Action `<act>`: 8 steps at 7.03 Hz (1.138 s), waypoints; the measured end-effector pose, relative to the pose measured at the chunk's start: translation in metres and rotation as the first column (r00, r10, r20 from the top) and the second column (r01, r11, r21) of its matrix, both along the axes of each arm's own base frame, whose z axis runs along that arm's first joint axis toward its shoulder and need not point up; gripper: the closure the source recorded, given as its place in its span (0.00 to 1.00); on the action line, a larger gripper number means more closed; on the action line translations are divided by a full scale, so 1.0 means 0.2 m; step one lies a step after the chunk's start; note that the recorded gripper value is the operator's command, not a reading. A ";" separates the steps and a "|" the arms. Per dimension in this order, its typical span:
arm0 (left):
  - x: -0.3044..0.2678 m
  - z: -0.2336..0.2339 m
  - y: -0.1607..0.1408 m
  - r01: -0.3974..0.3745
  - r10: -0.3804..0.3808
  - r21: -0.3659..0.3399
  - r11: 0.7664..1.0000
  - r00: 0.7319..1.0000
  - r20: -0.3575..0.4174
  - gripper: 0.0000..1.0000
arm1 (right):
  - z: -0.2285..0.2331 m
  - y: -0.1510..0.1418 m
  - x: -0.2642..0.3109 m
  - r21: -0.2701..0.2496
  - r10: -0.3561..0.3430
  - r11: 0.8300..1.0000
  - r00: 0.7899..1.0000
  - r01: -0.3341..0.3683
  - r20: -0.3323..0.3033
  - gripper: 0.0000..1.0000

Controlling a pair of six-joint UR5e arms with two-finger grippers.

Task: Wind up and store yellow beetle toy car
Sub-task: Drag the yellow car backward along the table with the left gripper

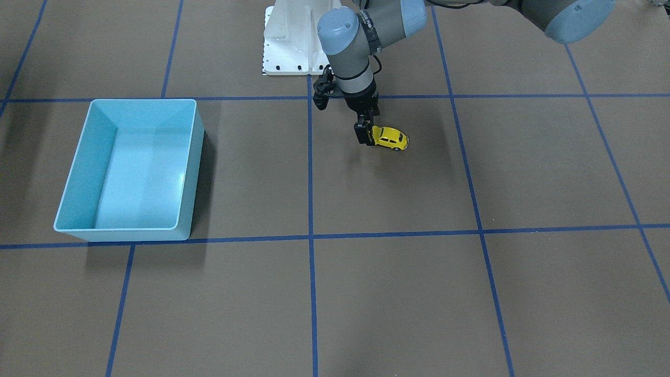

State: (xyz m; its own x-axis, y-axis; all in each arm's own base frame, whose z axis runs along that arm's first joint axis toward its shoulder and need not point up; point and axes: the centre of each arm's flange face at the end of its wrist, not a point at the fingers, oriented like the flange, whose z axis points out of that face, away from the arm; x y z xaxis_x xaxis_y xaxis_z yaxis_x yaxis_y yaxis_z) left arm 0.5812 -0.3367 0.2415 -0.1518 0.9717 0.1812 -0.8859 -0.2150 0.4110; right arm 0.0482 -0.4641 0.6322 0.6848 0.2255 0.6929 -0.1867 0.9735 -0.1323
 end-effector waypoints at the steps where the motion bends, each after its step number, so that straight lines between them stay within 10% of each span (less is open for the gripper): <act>1: 0.02 0.01 0.02 -0.005 0.005 0.008 1.000 1.000 0.005 0.04 | 0.00 0.00 0.00 0.000 0.000 1.000 1.000 0.000 0.000 0.00; 8: 0.04 0.09 0.03 0.008 -0.009 0.060 0.998 1.000 0.005 0.09 | 0.00 0.00 0.00 0.000 0.000 1.000 1.000 0.000 0.000 0.00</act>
